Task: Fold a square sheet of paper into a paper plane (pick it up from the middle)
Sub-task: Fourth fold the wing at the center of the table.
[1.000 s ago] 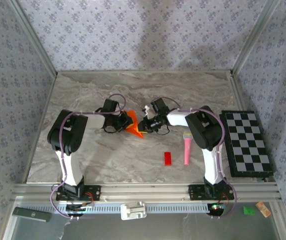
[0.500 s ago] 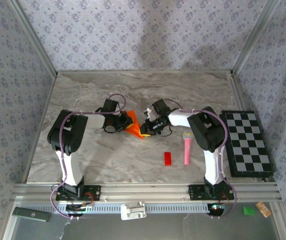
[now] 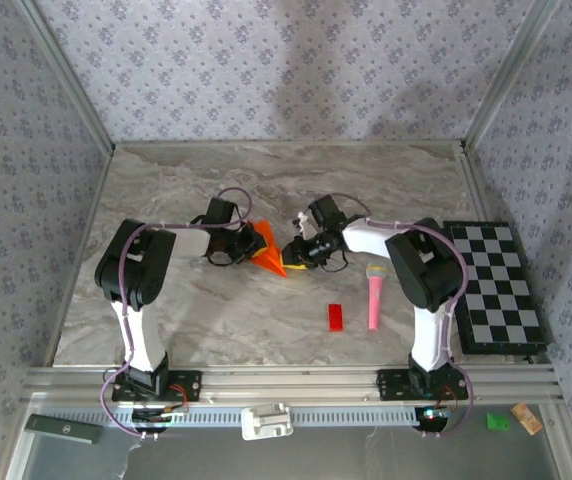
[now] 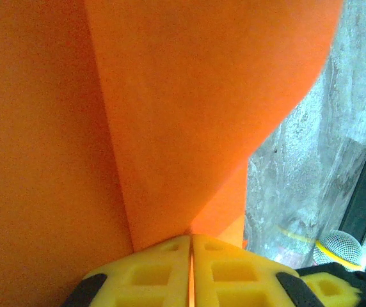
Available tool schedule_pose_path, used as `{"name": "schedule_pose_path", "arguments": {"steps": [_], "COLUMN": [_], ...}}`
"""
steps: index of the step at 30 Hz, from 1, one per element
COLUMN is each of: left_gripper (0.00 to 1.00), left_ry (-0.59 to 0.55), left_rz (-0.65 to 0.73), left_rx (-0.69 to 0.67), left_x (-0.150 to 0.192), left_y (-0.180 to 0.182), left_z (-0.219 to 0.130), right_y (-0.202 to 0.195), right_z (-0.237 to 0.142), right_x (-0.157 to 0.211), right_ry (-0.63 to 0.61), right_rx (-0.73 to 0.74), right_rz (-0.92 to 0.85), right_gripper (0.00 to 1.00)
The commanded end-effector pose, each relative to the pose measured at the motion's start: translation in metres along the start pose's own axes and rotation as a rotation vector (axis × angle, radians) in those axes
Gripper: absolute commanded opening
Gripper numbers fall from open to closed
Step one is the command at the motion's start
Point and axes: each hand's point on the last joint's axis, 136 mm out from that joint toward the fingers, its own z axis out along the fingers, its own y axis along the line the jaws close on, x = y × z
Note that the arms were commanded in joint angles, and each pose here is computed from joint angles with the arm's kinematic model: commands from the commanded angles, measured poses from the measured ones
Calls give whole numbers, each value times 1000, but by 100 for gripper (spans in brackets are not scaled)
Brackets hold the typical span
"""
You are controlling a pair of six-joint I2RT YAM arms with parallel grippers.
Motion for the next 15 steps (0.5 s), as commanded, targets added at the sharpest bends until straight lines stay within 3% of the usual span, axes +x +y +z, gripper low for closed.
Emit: {"name": "schedule_pose_path", "arguments": {"steps": [1,15], "left_gripper": [10,11], "left_ry": [18,17], "left_rz": [-40,-38], "left_rx": [-76,-65], "left_x": [4,3], "left_y": [22,18], "left_z": [4,2], "right_y": [4,6], "right_z": [-15,14], "right_x": [-10,-26], "right_ry": [-59,-8], "right_rx": [35,71], "right_rz": [-15,-36], "right_gripper": [30,26]}}
